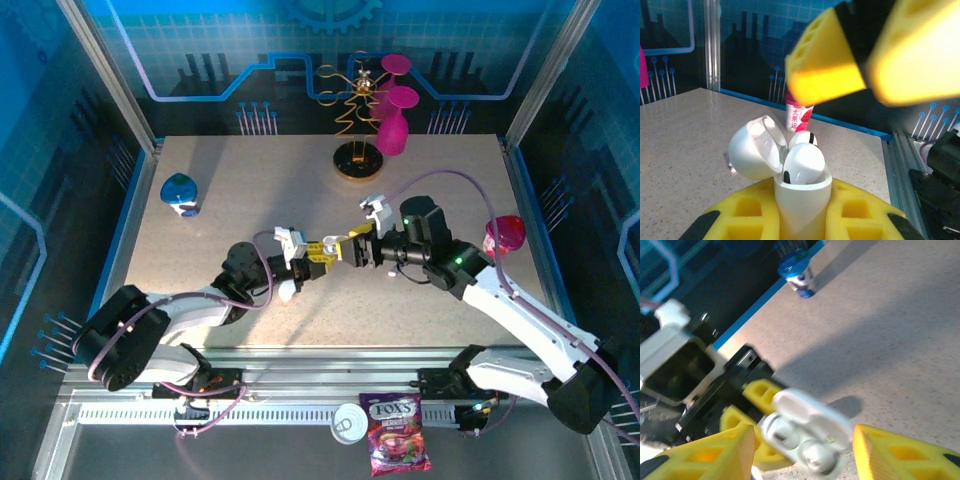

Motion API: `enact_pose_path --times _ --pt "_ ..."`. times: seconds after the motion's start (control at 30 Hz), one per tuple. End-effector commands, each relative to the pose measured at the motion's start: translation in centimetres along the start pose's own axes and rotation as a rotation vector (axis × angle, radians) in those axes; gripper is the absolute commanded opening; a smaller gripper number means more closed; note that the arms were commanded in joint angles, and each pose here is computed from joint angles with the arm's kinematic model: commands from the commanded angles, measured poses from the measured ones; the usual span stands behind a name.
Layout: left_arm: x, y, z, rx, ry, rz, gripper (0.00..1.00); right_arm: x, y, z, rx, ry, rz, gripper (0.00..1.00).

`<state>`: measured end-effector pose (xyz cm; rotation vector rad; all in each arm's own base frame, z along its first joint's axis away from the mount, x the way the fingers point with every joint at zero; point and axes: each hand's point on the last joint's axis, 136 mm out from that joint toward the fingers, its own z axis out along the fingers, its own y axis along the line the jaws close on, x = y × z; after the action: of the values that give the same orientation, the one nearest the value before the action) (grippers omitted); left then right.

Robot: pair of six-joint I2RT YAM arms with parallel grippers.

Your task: Insert the wireless bluetooth earbuds into the charging case

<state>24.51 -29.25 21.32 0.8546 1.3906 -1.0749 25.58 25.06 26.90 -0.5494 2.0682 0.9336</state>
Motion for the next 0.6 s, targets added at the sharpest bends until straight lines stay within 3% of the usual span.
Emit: enact_pose_path --times 0.0,0.17,0.57 --pt "-0.4 -1.7 -0.2 0.09 -0.029 0.075 0.05 -1.2 -1.7 -0.7 0.03 -0.039 0.086 0.54" --pt "-1.2 -2.3 -0.3 0.123 -0.055 0.089 0.05 0.3 -3.6 0.5 0.088 0.112 0.129 0.53" --pt "-1.3 -1.7 -0.2 0.087 -0.053 0.088 0.05 3.5 -2.3 1.8 -0.02 0.341 0.106 0.54"
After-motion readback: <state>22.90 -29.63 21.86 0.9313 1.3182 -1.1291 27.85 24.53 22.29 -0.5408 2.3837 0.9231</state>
